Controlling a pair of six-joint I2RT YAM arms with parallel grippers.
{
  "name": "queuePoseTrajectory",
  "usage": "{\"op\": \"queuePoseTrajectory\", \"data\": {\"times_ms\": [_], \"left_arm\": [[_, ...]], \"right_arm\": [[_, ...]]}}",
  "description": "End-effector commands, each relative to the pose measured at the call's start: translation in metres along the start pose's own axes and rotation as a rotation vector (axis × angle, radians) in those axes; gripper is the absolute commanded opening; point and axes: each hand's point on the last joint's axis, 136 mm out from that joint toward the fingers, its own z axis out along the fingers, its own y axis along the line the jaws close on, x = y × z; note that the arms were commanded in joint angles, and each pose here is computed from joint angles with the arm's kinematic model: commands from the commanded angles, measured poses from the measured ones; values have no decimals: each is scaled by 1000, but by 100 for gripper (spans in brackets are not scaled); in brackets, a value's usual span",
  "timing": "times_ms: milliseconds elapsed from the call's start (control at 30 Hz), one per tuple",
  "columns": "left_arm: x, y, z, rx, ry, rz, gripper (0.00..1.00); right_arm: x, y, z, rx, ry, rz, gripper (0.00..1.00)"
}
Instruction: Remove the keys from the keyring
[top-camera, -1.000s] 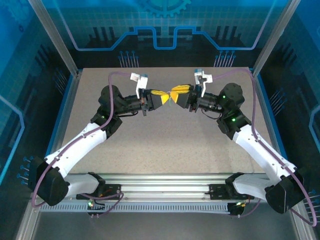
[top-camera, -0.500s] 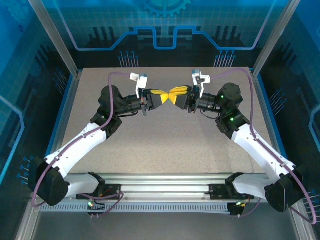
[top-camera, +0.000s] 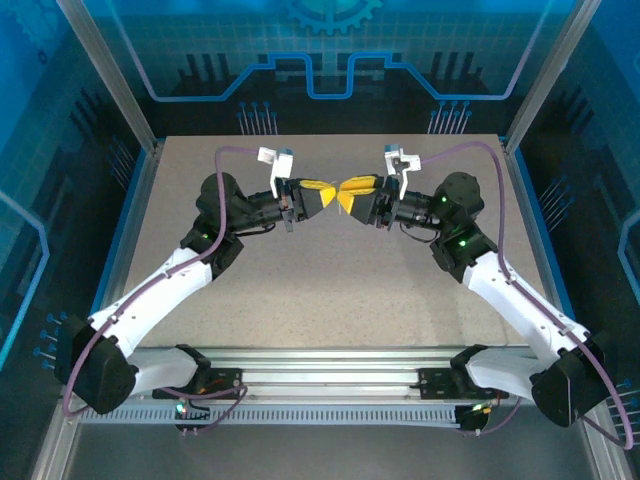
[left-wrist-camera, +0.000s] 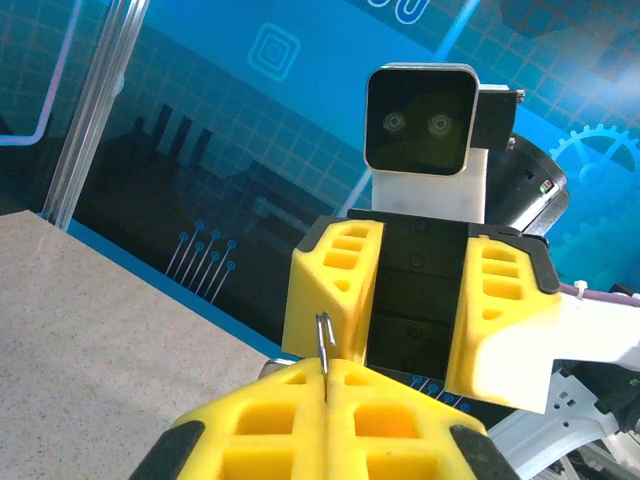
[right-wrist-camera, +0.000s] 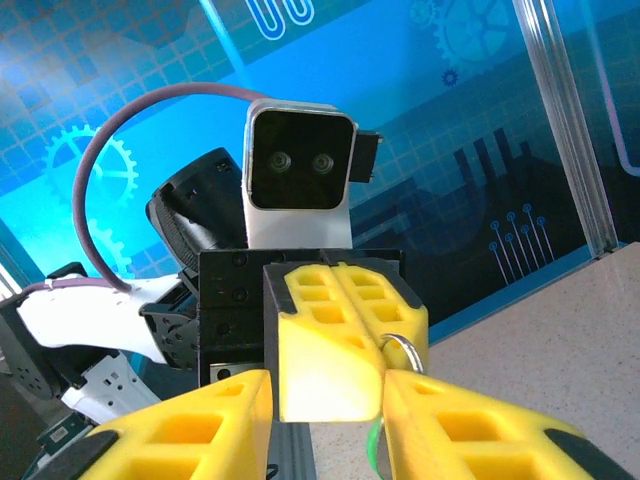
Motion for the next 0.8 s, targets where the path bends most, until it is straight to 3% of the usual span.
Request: {"op": "queuePoseTrajectory", "data": {"times_ms": [0,500,767], "left_arm": [[-8,-19,-6,39,-32,73,0],[-10,-21,-4,63,-34,62,0],[-7,-22,-3,73,-26,54,0]], "right_arm": [[-16,0,-11,35,-69,-30,33],[-15,9,4,-53,-48,-12,31],[-16,11,9,-79,-50,-12,18]]}}
